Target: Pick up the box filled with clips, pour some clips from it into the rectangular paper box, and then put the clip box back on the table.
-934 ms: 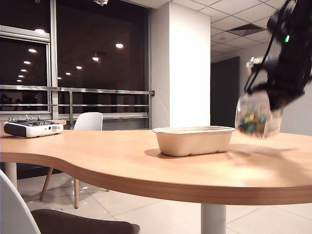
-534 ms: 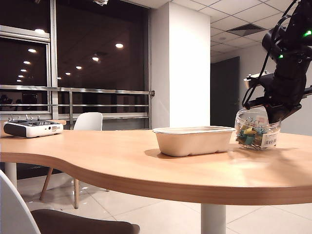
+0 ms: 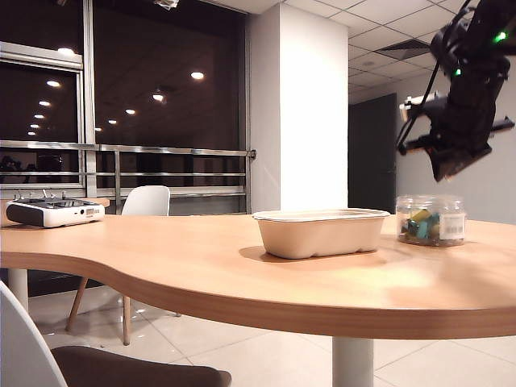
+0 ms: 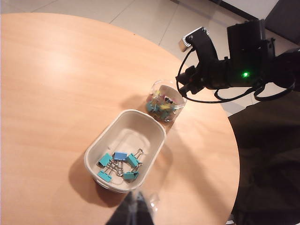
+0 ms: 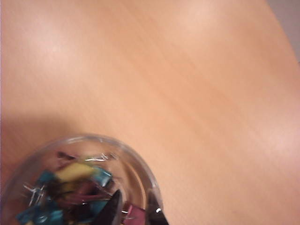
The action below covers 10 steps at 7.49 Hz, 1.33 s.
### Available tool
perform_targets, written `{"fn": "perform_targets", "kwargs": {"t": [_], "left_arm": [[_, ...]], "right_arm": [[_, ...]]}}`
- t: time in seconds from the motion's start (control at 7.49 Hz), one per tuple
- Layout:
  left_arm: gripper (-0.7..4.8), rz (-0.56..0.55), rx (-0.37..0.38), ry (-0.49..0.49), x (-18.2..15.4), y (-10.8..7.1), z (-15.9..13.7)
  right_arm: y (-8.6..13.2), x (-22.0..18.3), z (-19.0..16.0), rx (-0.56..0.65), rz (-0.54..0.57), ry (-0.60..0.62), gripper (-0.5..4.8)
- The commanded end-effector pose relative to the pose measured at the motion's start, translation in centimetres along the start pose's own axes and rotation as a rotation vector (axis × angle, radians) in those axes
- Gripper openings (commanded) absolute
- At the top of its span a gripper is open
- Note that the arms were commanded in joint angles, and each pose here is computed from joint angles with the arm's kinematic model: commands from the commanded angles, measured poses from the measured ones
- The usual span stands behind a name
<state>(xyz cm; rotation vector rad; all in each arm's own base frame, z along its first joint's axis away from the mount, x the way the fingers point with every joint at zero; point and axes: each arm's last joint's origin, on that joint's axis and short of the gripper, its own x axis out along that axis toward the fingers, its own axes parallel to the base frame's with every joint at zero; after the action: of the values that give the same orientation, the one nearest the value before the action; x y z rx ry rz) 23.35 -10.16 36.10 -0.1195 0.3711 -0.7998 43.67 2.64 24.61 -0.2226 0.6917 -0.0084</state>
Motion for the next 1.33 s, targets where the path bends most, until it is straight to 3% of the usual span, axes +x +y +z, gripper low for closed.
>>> {"fn": "perform_targets", "kwargs": {"t": [0.13,0.27,0.4,0.53,0.67,0.8,0.93,1.07,1.2,1.33], "left_arm": [[-0.06,0.0,0.003,-0.012,-0.1,-0.1,0.2],[-0.06,-0.001,0.008,-0.023,-0.4,-0.2,0.4],[-0.06,-0.001,0.018,-0.043,-0.8,-0.5,0.7],[-0.06,0.288,0.135,-0.21,-7.4,-3.0,1.9],[-0.06,0.309,0.155,-0.223,-8.3,-3.4,1.6],[-0.06,0.33,0.178,-0.251,-9.8,-3.9,0.3],[-0.06,0.472,0.175,-0.334,-11.1,-3.3,-6.8],[-0.06,0.498,0.158,-0.271,-9.3,-1.6,-13.8],[-0.06,0.501,0.149,-0.238,-8.7,-1.1,-15.1],[-0.06,0.496,0.085,-0.229,-7.7,-0.4,-17.3]], "right_arm": [[-1.0,-2.9,2.0,0.018,-0.023,-0.081,0.83],[-1.5,-6.0,3.3,0.025,-0.031,-0.144,-0.01],[-1.9,-8.1,3.8,0.027,-0.031,-0.165,-0.01],[-2.5,-21.1,3.1,0.047,0.032,-0.439,-0.01],[-2.5,-22.2,2.1,0.051,0.033,-0.501,-0.01],[-2.2,-23.6,-0.5,0.053,0.049,-0.64,-0.01],[-1.0,-23.0,-8.6,0.092,0.044,-0.609,-0.01],[0.2,-19.9,-14.7,0.104,-0.008,-0.587,-0.01],[0.3,-19.1,-16.1,0.122,-0.056,-0.548,0.0],[0.8,-17.9,-18.2,0.134,-0.043,-0.396,0.0]]}}
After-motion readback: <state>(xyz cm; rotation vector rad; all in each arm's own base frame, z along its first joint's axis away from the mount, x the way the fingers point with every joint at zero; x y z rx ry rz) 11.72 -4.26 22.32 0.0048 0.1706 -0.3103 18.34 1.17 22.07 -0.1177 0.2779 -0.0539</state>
